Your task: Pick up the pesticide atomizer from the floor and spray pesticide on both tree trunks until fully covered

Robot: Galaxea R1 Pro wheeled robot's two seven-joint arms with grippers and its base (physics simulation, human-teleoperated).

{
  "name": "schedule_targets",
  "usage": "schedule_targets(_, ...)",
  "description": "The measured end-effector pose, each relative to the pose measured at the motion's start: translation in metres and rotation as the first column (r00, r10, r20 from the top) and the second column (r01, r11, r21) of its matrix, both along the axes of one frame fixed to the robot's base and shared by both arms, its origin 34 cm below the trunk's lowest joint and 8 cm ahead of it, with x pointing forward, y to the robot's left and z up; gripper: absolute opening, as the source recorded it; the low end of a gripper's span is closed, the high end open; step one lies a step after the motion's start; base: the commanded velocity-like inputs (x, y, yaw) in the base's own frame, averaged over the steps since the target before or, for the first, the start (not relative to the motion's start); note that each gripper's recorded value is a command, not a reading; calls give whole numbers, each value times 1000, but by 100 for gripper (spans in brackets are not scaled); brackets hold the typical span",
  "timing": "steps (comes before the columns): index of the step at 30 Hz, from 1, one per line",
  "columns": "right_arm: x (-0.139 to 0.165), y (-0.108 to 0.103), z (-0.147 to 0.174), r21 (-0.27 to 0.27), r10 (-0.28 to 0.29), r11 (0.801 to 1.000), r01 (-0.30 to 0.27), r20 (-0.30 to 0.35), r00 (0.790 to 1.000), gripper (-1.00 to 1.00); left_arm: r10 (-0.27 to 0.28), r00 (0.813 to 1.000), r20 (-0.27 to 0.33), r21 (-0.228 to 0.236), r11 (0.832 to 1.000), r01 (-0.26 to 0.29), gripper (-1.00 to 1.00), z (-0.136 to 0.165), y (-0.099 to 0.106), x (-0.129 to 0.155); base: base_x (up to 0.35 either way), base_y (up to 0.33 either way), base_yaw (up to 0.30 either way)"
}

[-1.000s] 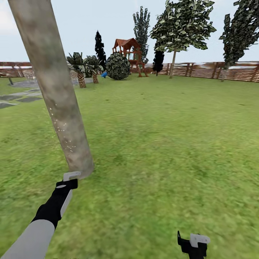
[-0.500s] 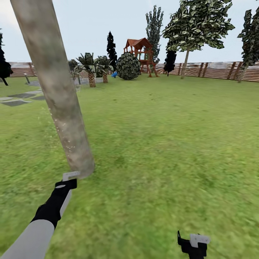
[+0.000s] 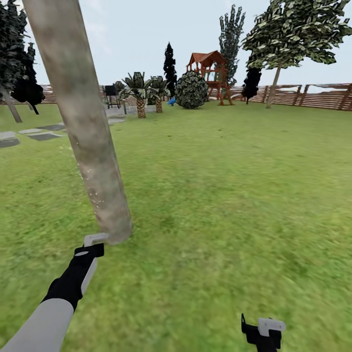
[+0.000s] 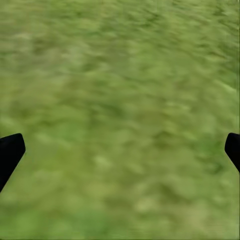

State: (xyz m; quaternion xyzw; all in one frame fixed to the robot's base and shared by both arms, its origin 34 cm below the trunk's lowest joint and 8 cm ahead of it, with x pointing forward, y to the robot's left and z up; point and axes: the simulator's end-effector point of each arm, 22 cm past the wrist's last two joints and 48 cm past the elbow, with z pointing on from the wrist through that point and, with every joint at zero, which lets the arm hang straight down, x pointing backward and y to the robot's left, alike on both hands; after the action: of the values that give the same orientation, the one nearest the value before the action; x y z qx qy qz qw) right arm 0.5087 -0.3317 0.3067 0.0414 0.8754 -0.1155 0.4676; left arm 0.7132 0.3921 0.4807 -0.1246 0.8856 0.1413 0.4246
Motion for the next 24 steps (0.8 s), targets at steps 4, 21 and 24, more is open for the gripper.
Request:
schedule_targets(4, 0, 0, 0, 0, 0, 1000, 0, 0, 1000, 100, -1, 1000, 0, -1, 1000, 1, -100, 0, -1, 0, 270, -170, 183)
schedule_targets(21, 0, 0, 0, 0, 0, 1000, 0, -1, 1000, 100, -1, 1000, 0, -1, 1000, 1, -100, 0, -1, 0, 197, -213, 127)
schedule_targets(24, 0, 0, 0, 0, 0, 1000, 0, -1, 1000, 100, -1, 1000, -1, -3, 1000, 1, -100, -1, -2, 0, 87, -268, 251)
